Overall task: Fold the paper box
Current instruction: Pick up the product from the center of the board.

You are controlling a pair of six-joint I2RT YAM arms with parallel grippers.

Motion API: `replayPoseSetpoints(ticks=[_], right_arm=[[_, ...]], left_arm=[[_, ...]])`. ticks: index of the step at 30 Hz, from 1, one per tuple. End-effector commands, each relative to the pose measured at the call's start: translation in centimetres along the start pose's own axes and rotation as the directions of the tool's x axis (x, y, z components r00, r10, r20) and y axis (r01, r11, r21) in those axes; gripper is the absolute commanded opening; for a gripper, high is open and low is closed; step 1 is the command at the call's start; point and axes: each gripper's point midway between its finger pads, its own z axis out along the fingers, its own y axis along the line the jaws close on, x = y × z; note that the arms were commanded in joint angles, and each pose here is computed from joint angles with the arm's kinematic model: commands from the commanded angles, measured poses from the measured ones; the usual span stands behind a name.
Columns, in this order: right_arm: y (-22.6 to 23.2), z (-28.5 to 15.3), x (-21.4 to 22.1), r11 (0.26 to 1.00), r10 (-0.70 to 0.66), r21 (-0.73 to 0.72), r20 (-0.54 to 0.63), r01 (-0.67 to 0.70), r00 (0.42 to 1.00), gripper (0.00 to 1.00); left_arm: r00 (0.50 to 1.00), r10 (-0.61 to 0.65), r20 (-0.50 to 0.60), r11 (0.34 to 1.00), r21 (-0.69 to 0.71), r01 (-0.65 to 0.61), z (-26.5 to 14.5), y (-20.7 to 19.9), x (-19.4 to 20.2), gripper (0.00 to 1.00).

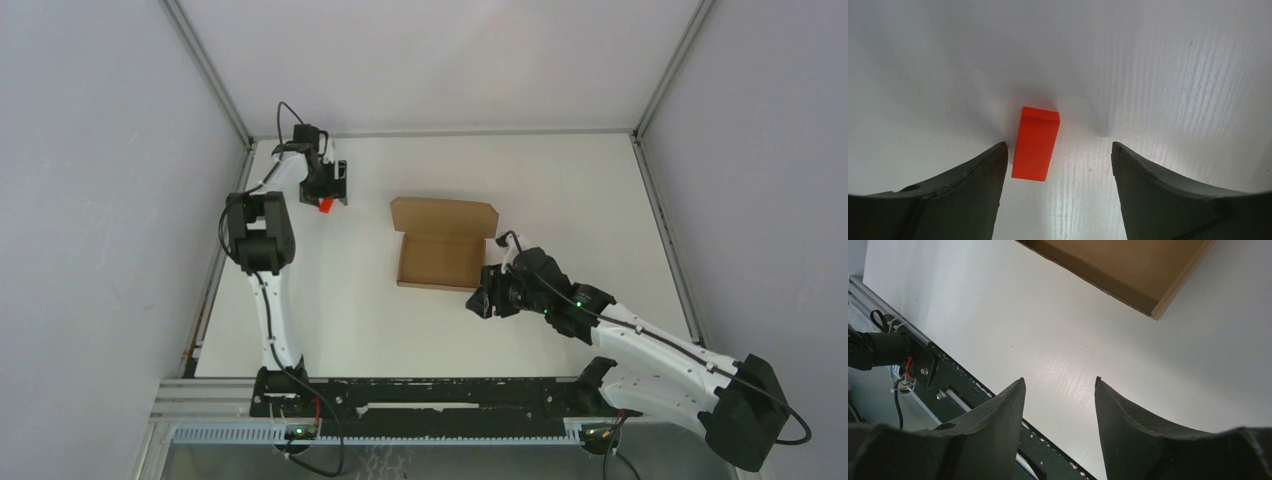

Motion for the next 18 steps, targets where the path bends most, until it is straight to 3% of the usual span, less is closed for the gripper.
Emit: replayPoseSetpoints(ticks=[1, 7, 18], right_arm=[[0.72, -0.16, -1.00, 1.000, -0.002, -0.024, 0.055, 0.003, 0.999, 0.62], [0.43, -0.21, -0.78, 1.000, -0.005, -0.019, 0.058, 0.006, 0.998, 0.61], [0.38, -0.62, -1.00, 1.000, -0.004, -0.017, 0.077, 0.005, 0.997, 0.61]], left_arm=[[0.999, -0.045, 0.030, 0.999, 0.001, 0.045, -1.22, 1.23, -1.70, 0.80], [0.998, -0.061, 0.016, 0.998, 0.015, 0.061, -1.20, 1.41, -1.56, 0.77], [0.998, -0.065, 0.011, 0.998, -0.010, 0.065, -1.68, 1.73, -1.47, 0.53]])
